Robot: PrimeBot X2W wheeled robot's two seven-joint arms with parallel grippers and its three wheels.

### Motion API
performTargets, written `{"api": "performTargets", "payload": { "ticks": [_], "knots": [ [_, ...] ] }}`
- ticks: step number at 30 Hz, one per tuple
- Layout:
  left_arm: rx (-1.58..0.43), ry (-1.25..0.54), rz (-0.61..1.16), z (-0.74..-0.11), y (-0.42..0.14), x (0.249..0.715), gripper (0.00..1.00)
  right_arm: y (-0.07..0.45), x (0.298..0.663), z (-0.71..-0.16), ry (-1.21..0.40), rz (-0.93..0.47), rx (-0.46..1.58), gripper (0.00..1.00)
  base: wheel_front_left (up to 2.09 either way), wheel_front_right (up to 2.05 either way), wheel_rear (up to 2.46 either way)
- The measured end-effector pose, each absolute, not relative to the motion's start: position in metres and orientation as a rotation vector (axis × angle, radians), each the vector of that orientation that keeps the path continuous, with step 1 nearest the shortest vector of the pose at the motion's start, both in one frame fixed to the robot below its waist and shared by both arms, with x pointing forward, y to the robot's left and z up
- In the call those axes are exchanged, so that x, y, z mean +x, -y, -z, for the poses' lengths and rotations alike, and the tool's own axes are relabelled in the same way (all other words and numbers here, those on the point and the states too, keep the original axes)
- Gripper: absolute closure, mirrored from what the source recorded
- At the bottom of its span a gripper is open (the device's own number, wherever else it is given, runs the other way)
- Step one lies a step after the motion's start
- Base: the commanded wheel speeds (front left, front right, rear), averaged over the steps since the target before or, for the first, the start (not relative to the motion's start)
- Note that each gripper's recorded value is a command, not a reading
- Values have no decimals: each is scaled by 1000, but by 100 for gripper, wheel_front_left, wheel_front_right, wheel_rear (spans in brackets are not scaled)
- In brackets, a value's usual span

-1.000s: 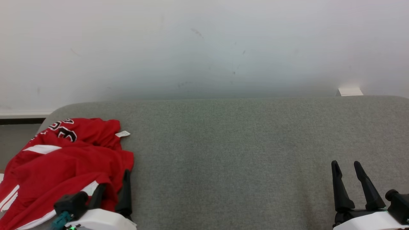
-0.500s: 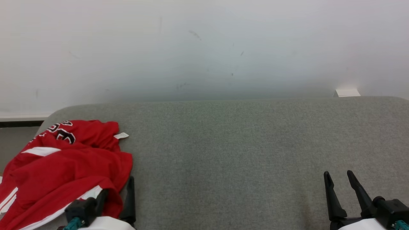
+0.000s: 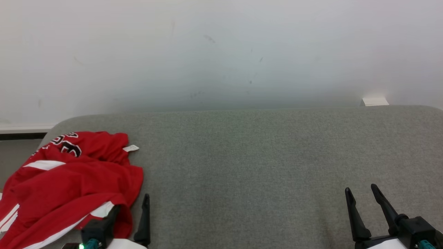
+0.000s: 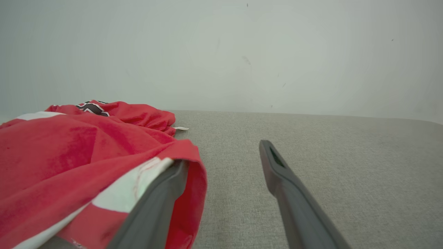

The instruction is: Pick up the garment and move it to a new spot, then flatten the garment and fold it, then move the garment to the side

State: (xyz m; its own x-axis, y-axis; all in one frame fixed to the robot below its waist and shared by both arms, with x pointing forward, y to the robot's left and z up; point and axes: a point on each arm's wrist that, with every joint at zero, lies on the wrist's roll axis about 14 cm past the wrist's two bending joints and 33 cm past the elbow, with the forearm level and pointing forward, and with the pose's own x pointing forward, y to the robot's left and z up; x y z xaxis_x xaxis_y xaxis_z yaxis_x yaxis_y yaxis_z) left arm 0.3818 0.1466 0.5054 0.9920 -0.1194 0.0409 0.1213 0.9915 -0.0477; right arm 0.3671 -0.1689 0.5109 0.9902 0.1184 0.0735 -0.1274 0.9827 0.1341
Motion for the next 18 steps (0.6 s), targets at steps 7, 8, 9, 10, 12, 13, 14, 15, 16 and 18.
{"api": "performTargets", "payload": {
  "ticks": [7, 8, 9, 10, 12, 13, 14, 15, 16, 18],
  "knots": [
    [-8, 52, 123, -506, -147, 382, 0, 172, 367, -518, 94, -117, 102, 0, 0, 0, 0],
    [-5, 53, 123, -506, -146, 382, 0, 172, 367, -518, 99, -116, 99, 0, 0, 0, 0],
    [-3, 58, 124, -507, -146, 382, 0, 172, 367, -519, 102, -116, 95, 0, 0, 0, 0],
    [3, 58, 125, -507, -145, 382, 0, 172, 367, -519, 102, -116, 90, 0, 0, 0, 0],
    [17, 61, 129, -507, -145, 382, 0, 172, 366, -519, 103, -117, 80, 0, 0, 0, 0],
    [26, 66, 132, -507, -143, 382, 0, 172, 366, -520, 108, -117, 76, 0, 0, 0, 0],
    [30, 69, 134, -508, -142, 382, 0, 172, 366, -520, 110, -118, 70, 0, 0, 0, 0],
    [36, 70, 137, -508, -142, 382, 0, 172, 366, -520, 110, -119, 65, 0, 0, 0, 0],
    [41, 71, 138, -508, -142, 382, 0, 172, 365, -520, 111, -120, 58, 0, 0, 0, 0],
    [51, 76, 141, -508, -141, 382, 0, 171, 365, -521, 115, -124, 42, 0, 0, 0, 0]
  ]
}}
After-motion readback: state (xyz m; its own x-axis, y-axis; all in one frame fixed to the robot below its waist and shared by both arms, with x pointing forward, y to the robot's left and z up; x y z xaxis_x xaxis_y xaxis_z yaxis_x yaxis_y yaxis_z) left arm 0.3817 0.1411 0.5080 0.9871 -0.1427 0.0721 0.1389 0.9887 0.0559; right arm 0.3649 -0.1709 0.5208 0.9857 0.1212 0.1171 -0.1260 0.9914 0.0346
